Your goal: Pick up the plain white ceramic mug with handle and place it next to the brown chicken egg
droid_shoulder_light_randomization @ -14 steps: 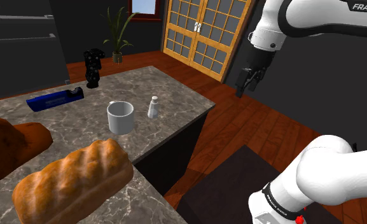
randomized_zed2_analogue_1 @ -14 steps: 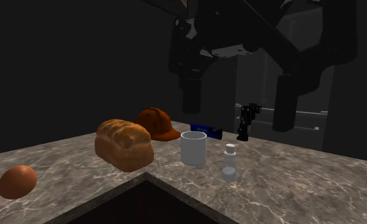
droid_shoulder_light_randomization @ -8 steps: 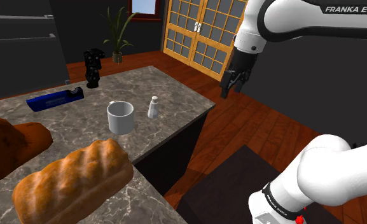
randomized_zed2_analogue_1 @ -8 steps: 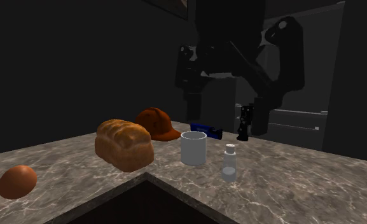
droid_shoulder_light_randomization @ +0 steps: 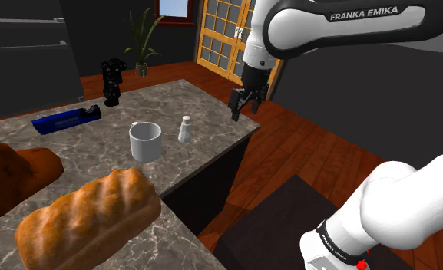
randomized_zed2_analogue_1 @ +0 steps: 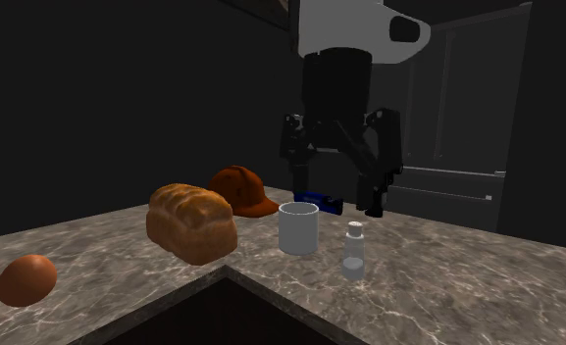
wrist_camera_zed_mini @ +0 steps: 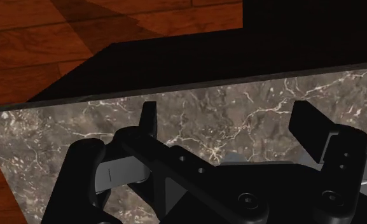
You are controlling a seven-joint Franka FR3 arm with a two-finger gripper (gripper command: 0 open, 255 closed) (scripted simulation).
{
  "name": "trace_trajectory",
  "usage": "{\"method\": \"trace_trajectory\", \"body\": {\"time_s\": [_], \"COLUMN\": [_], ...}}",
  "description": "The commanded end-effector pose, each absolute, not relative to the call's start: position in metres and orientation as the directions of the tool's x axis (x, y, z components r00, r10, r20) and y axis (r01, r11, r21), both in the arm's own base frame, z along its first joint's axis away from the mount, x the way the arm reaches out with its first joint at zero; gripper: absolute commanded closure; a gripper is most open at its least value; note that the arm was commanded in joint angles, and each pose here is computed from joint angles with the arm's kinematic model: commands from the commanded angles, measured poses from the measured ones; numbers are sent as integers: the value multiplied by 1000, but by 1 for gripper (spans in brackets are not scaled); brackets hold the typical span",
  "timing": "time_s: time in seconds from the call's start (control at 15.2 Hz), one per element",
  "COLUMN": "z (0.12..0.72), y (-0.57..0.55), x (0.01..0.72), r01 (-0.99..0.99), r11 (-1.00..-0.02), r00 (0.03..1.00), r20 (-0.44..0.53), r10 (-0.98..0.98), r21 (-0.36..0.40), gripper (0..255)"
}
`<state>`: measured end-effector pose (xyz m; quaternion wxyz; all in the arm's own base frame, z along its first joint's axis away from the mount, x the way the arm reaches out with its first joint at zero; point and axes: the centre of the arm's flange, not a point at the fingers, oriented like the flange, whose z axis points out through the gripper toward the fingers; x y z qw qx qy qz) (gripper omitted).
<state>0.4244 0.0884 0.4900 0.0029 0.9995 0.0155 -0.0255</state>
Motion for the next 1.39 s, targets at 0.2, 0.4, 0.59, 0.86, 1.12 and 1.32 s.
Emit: {"method": "trace_trajectory", "body": {"time_s": [0.2,0.4,0.59,0.86,1.12,1.32], "z": [465,452,439,422,405,393], "y": [133,159,185,220,256,281], "x": [468,494,520,554,588,612], "r01": [42,49,56,65,74,80], "r11": [-999,-999,-998,-998,-997,-997], "r00": [998,998,998,998,997,997], "r20": [-43,-39,-34,-28,-22,-18], "r10": [42,49,56,65,74,80], "r21": [2,0,-1,-3,-5,-6], "gripper": [0,0,0,0,0,0]}}
